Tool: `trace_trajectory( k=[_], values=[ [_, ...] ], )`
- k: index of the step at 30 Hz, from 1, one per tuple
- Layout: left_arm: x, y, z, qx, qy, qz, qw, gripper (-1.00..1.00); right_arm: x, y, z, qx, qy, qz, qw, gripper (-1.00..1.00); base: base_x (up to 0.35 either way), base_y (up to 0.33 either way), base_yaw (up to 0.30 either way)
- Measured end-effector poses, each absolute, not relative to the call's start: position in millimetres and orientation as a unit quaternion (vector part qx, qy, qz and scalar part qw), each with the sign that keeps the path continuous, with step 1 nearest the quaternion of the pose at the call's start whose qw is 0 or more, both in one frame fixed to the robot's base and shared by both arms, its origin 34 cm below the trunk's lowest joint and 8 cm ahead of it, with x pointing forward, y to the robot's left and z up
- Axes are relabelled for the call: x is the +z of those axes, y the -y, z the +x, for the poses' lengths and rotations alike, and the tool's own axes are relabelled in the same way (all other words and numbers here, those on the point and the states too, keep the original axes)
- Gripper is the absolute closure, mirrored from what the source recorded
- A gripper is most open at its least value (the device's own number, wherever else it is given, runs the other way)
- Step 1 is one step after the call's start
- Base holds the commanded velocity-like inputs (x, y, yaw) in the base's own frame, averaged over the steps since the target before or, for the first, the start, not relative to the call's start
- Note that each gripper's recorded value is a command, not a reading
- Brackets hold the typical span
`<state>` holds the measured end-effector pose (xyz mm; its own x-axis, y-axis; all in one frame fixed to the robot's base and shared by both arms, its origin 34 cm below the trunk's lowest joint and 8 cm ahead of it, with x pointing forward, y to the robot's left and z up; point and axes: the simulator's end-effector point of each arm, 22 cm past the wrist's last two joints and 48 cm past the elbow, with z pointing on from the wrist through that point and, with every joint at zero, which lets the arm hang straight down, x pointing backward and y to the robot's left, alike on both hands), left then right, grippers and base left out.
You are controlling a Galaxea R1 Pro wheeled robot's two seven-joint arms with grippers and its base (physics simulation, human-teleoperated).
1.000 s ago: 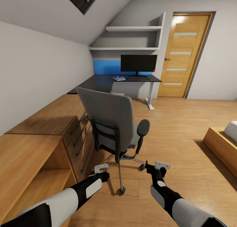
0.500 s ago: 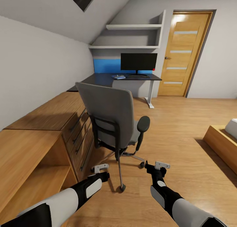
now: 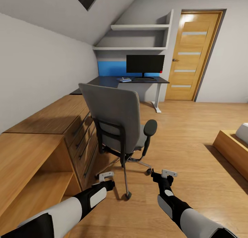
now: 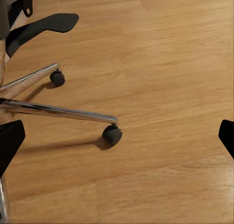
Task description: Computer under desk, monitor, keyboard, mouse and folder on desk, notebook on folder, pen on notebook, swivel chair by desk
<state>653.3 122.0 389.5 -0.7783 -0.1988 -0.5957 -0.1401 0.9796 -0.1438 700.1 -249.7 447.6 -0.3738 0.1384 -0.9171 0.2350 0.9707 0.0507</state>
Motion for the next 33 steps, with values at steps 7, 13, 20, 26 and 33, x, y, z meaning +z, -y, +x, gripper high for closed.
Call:
trace_trajectory(
  k=[7,13,20,26,33],
  values=[
    [389.8,-123.6,653.7,-0.045,-0.942,-0.090,0.322,-1.00,438.8,224.8,694.8,-0.014,-0.835,0.045,0.548,-1.00,0.157,0.000,0.000],
    [388.7,-125.4,653.3,-0.043,-0.942,-0.091,0.321,-1.00,434.4,221.6,691.8,-0.013,-0.838,0.030,0.545,-1.00,0.169,0.000,0.000],
    [388.8,-125.6,653.3,-0.042,-0.942,-0.090,0.321,-1.00,433.3,221.4,690.7,-0.013,-0.838,0.028,0.544,-1.00,0.210,0.000,0.000],
    [389.0,-125.2,653.2,-0.042,-0.942,-0.089,0.321,-1.00,433.7,221.6,690.9,-0.013,-0.838,0.027,0.545,-1.00,0.249,-0.060,0.000],
    [389.1,-124.2,653.1,-0.041,-0.942,-0.087,0.322,-1.00,433.5,222.3,690.8,-0.014,-0.838,0.027,0.544,-1.00,0.274,-0.216,0.000]
  ],
)
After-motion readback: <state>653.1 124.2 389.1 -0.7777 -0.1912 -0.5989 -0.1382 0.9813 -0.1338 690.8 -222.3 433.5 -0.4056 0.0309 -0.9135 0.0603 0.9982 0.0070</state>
